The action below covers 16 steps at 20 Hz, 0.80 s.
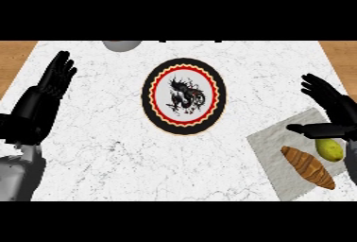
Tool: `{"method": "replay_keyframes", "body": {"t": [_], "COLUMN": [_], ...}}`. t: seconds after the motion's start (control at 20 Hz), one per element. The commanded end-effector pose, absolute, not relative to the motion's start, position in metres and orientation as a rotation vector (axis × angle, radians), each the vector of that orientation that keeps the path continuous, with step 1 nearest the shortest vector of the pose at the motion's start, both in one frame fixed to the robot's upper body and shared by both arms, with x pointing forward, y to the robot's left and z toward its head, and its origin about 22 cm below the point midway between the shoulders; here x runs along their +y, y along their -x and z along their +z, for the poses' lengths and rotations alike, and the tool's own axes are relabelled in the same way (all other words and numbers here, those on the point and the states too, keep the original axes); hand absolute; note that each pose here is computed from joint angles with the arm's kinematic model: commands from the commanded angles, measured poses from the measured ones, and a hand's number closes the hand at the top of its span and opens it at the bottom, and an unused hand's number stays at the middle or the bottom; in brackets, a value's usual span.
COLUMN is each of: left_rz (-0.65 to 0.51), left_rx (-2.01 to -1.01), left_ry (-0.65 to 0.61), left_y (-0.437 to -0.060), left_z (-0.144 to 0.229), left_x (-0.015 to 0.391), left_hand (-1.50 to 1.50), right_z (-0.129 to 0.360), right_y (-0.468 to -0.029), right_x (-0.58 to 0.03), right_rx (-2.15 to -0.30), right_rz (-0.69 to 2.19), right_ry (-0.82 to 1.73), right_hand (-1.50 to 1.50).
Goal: Pick the pear from the placemat and place it in the plate
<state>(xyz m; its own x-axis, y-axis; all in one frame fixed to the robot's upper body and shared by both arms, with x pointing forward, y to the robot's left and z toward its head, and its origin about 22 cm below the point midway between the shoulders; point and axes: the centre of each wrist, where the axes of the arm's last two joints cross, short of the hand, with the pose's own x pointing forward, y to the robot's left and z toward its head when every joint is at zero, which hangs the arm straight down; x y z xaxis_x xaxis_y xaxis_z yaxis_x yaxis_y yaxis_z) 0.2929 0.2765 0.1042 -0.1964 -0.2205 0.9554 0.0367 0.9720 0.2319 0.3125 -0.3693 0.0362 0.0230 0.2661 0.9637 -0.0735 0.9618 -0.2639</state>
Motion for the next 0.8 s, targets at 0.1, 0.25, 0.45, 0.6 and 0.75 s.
{"method": "replay_keyframes", "body": {"t": [0.1,0.25,0.45,0.6,0.75], "left_rz": [-0.233,-0.242,-0.252,-0.257,-0.236], "left_rx": [-1.747,-1.756,-1.756,-1.760,-1.745], "left_ry": [-0.139,-0.132,-0.127,-0.120,-0.124], "left_y": [-0.292,-0.303,-0.302,-0.299,-0.304], "left_z": [0.096,0.105,0.111,0.109,0.101], "left_x": [0.277,0.274,0.277,0.275,0.279], "left_hand": [0.00,0.00,0.00,0.00,0.00], "right_z": [0.104,0.124,0.154,0.147,0.145], "right_y": [-0.329,-0.329,-0.337,-0.346,-0.357], "right_x": [-0.412,-0.426,-0.429,-0.425,-0.404], "right_rx": [-1.294,-1.091,-0.868,-0.716,-0.639], "right_rz": [0.547,0.732,0.913,1.004,1.071], "right_ry": [0.354,0.412,0.390,0.323,0.279], "right_hand": [-1.50,-1.50,-1.50,-1.50,-1.50]}}
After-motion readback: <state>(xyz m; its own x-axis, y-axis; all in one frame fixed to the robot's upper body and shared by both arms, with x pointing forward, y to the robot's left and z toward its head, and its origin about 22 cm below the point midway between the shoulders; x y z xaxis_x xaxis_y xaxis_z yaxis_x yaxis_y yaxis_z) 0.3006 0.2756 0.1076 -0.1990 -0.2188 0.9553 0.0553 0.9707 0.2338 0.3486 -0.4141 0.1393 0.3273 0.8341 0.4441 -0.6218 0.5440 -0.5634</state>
